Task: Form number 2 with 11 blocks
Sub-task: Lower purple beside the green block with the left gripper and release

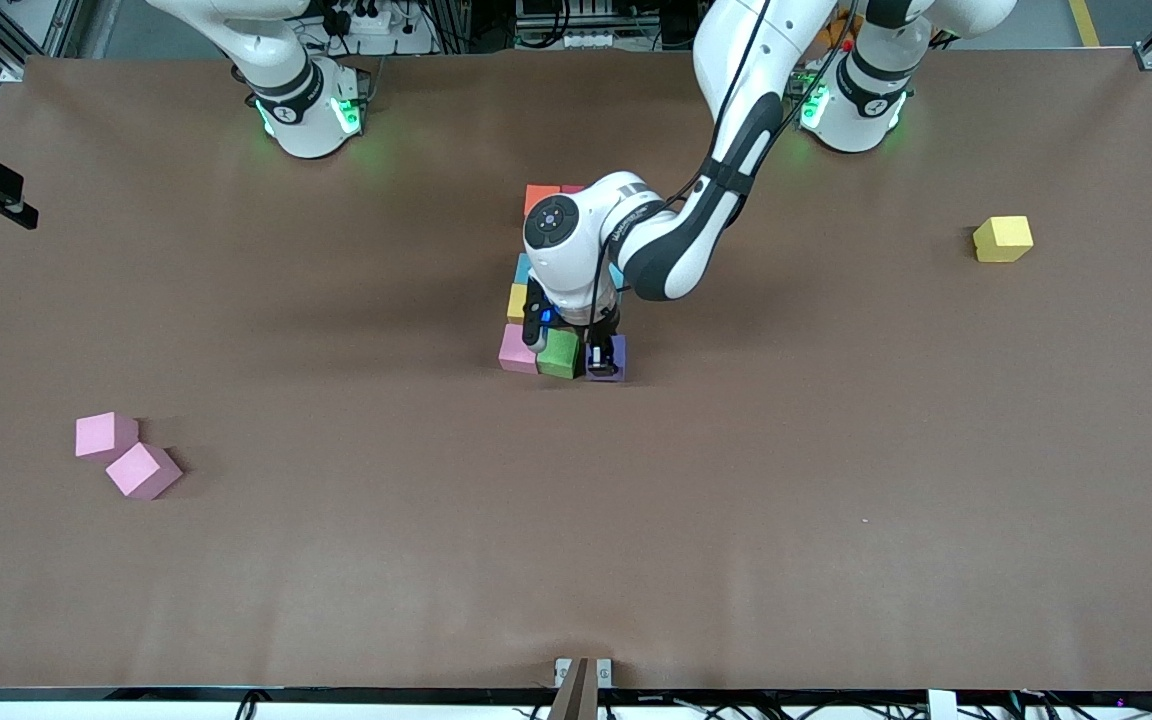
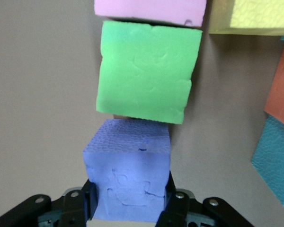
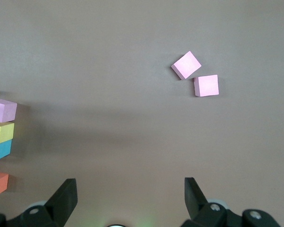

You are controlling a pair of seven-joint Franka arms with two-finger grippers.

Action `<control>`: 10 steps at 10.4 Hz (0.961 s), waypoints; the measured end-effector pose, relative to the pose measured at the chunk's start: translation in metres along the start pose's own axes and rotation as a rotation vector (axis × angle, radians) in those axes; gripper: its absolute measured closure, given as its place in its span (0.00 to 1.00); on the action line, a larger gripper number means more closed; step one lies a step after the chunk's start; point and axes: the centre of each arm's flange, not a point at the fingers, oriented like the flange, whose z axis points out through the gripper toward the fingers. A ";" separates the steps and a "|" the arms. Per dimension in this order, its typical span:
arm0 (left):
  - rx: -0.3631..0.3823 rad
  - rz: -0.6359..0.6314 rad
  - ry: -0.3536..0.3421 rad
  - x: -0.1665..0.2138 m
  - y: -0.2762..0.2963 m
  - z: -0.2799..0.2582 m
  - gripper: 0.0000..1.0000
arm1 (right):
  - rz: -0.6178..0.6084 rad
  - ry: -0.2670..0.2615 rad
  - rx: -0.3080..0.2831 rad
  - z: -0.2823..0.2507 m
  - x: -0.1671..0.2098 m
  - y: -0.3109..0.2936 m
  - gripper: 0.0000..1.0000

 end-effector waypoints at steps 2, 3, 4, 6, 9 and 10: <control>0.007 0.007 0.001 0.002 0.001 0.004 0.45 | 0.000 0.000 0.000 0.000 0.000 0.000 0.00; 0.008 0.008 0.004 0.003 0.001 0.006 0.45 | 0.000 0.000 0.000 0.000 0.000 0.000 0.00; 0.010 0.010 0.006 0.004 0.002 0.006 0.45 | 0.000 0.000 0.000 0.000 0.000 0.000 0.00; 0.011 0.014 0.010 0.006 0.004 0.006 0.45 | 0.000 0.000 0.000 0.000 0.000 0.000 0.00; 0.010 0.016 0.012 0.008 0.005 0.005 0.45 | 0.000 0.000 0.000 0.000 0.000 0.000 0.00; 0.010 0.017 0.013 0.008 0.005 0.005 0.45 | 0.000 0.000 0.000 0.000 0.000 0.000 0.00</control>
